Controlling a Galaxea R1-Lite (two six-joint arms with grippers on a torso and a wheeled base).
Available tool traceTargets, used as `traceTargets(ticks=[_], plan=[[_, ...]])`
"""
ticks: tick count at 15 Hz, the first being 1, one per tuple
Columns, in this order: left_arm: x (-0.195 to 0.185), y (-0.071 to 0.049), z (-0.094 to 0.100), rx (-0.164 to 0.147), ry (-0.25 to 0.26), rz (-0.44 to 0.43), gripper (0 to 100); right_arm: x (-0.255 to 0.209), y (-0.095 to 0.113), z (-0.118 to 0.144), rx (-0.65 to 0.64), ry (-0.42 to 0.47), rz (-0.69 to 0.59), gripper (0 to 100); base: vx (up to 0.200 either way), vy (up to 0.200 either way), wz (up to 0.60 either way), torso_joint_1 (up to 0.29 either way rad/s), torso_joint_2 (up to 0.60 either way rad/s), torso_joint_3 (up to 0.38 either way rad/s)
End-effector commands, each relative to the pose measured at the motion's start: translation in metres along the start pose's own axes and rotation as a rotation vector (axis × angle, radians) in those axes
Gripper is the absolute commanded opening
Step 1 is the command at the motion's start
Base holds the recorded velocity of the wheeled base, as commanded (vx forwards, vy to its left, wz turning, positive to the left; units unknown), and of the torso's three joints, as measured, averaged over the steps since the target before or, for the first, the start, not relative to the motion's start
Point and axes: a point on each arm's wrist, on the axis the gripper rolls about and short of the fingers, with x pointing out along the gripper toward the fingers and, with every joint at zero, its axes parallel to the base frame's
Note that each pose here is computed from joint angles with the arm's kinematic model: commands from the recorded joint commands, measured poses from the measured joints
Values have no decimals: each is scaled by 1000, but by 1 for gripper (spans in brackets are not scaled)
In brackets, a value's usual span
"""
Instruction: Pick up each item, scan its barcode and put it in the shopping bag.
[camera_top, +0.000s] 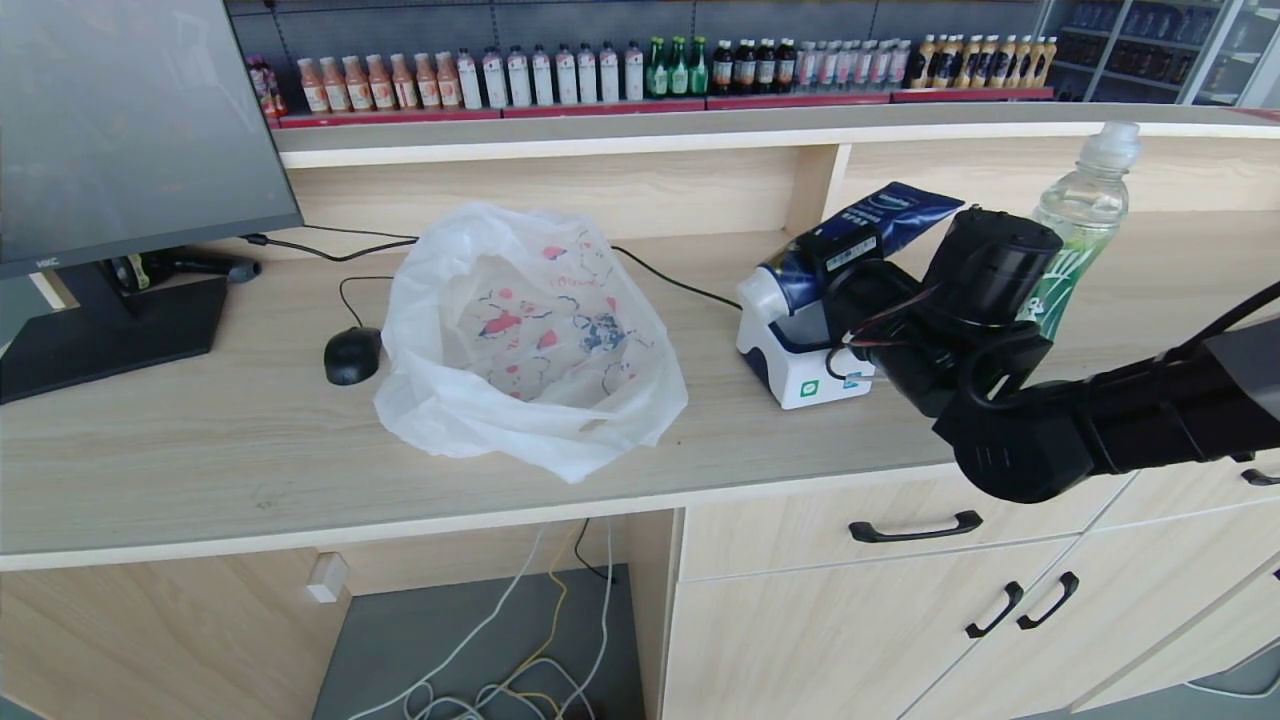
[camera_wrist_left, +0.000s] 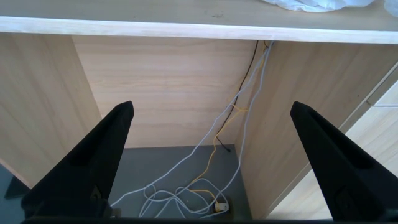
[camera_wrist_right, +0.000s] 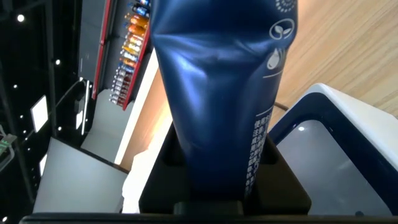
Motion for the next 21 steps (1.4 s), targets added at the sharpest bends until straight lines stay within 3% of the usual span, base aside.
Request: traceTargets(ticks=[1,5,11,13,17,21], plan=[[0,0,0,0,0,-2,100,0,-1,0,0,0,-2,0,0,0,0,0,0,0],[0,0,0,0,0,0,100,-5,15,9,0,-20,36,0,0,0,0,0,0,0],[0,0,0,0,0,0,100,-30,66,23,-115,-54,161,0,0,0,0,0,0,0],[0,0,0,0,0,0,100,-43,79,16,-143,-74,199,0,0,0,0,0,0,0],[0,0,0,0,0,0,100,-57,78,14,-327,-163,286,0,0,0,0,0,0,0],[0,0,0,0,0,0,100,-71,71,6,-502,-157,328,0,0,0,0,0,0,0]])
